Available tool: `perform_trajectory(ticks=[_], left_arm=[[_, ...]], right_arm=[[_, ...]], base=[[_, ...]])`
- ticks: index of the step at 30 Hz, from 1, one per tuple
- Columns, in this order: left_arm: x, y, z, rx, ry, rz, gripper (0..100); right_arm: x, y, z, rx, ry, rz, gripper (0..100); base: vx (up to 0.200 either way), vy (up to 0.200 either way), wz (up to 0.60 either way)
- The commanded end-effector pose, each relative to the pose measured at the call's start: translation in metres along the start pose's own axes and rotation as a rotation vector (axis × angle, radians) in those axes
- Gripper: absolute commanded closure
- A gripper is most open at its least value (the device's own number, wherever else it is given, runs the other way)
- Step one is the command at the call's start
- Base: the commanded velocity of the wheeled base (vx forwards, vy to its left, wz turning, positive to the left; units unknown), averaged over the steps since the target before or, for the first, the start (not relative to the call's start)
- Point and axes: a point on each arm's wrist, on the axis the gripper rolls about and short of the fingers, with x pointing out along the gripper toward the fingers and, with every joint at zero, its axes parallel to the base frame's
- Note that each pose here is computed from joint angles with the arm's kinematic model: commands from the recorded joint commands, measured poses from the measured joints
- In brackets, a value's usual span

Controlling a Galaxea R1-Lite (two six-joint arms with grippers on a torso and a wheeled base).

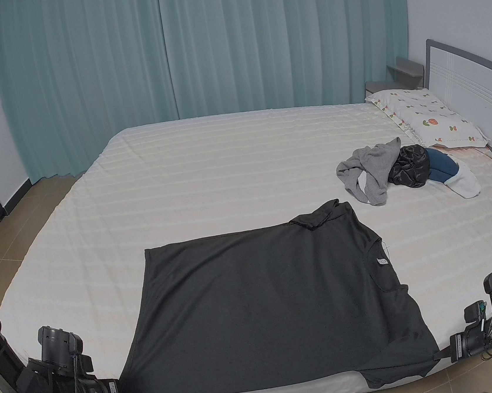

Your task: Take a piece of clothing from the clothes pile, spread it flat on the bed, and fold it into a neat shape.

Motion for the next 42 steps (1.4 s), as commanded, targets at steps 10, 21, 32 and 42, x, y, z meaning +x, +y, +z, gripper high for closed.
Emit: perform_trajectory(ticks=[10,21,32,42], left_arm=[[-0.008,0.003,-0.009,0.056,0.000,0.041,100],[-0.011,0.005,-0.018,0.102,0.020,0.051,100],[-0.028,0.002,-0.007,0.114,-0.024,0.042,100],[-0.022,-0.009,0.044,-0.026,-0.153,0.008,100]], right_arm=[[-0.012,0.004,-0.013,-0.035,0.039,-0.031,100],[-0.018,0.006,-0.018,-0.075,0.051,-0.036,100],[-0.028,0.009,-0.015,-0.107,-0.013,-0.032,100],[-0.032,0.014,0.018,-0.141,-0.144,-0.050,100]], base=[[0.000,0.000,0.00],[0.000,0.000,0.00],[0.000,0.000,0.00],[0.000,0.000,0.00]])
